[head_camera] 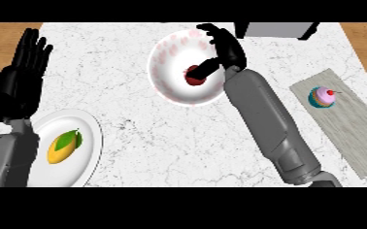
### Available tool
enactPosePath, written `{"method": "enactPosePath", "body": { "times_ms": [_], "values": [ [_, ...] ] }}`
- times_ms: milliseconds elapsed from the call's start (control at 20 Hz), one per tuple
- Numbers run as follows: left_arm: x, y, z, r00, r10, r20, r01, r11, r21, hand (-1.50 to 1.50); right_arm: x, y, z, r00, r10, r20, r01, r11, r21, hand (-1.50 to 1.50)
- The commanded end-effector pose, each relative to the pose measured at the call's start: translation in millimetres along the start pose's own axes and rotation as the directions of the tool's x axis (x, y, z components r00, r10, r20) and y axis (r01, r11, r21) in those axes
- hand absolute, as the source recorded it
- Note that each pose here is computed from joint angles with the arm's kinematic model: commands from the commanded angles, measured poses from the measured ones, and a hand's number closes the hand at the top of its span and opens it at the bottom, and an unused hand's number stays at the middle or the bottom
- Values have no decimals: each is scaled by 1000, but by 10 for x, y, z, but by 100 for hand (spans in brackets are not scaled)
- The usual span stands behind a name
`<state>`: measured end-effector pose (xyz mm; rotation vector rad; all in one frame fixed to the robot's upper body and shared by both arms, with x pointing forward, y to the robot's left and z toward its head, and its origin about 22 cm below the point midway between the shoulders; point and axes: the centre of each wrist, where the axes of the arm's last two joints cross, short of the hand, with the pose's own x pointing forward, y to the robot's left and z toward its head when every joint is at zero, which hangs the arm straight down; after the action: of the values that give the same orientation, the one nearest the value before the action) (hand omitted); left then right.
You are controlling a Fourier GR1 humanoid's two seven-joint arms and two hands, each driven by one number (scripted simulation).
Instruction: Pick the tomato from the placemat and place it in the bowl
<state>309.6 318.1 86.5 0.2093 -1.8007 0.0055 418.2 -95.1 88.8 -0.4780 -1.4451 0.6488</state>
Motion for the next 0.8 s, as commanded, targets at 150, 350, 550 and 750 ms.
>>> {"method": "enactPosePath", "body": {
  "times_ms": [150,350,550,750],
  "values": [
    [-91,169,67,1000,-13,-1,13,1000,18,0,-148,-157,-70,982,-160,103,182,947,-266,-150],
    [95,98,116,1000,-10,-5,10,1000,15,0,-412,-324,-69,972,-223,78,236,902,-362,-150],
    [55,107,-8,1000,-10,6,10,999,43,0,-770,-881,-17,940,-330,81,331,837,-435,-150],
    [-99,204,84,1000,-28,-1,28,999,32,0,-1178,-1342,77,925,-367,101,372,819,-436,-150]
  ]
}}
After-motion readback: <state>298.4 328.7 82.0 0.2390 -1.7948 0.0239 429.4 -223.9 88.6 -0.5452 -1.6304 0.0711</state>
